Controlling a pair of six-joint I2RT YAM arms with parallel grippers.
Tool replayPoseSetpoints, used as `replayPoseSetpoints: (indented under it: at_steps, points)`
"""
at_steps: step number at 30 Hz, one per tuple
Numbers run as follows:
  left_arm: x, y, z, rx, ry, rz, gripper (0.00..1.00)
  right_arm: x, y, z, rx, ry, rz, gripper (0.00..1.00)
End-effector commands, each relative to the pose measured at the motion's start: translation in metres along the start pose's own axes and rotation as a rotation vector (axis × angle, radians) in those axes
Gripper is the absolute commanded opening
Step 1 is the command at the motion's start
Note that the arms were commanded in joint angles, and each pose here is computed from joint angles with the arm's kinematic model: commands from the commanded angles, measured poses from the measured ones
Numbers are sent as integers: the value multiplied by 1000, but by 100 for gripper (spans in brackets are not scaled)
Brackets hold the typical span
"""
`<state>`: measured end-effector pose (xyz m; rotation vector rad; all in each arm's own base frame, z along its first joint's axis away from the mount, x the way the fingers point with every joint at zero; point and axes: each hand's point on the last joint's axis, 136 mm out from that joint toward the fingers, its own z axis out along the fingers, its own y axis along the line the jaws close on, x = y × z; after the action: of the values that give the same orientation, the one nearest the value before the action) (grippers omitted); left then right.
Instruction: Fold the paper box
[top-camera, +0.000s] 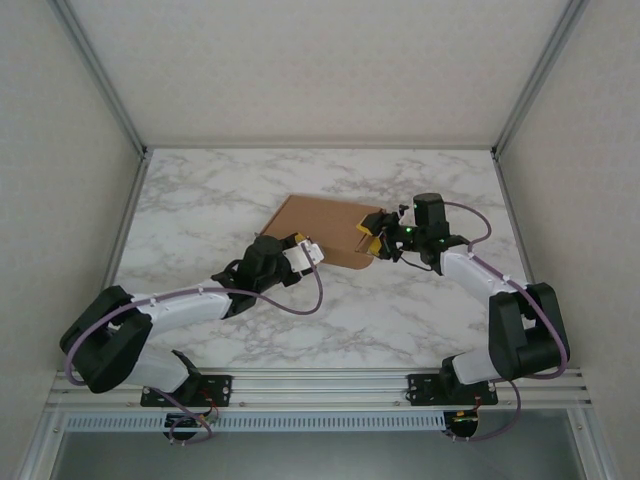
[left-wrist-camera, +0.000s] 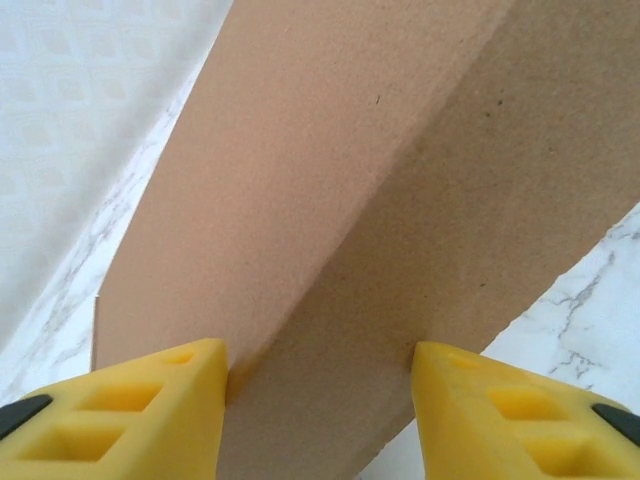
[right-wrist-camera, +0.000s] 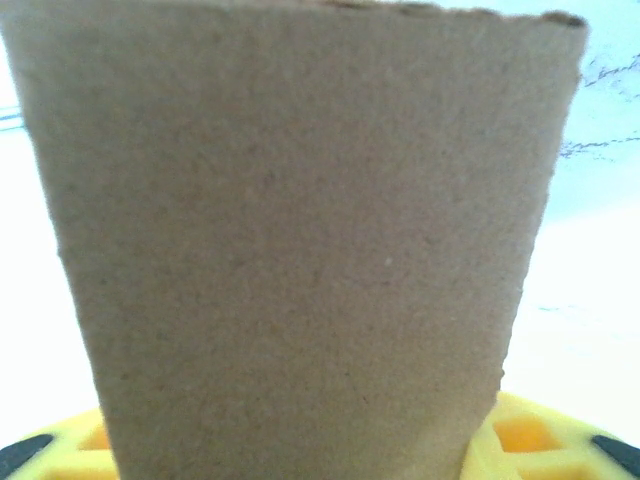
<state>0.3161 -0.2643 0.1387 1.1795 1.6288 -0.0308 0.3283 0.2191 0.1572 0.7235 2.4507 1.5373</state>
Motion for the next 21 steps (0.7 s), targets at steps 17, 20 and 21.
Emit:
replayPoseSetpoints:
  at_steps: [17,20,21]
  points:
    - [8,-17,5,-30,27,104,60,34,61,-23,-184,120,-69,43]
    - [9,-18,5,-27,38,124,64,35,62,-23,-186,122,-69,43]
    - [9,-18,5,-31,41,131,65,34,62,-24,-186,120,-69,44]
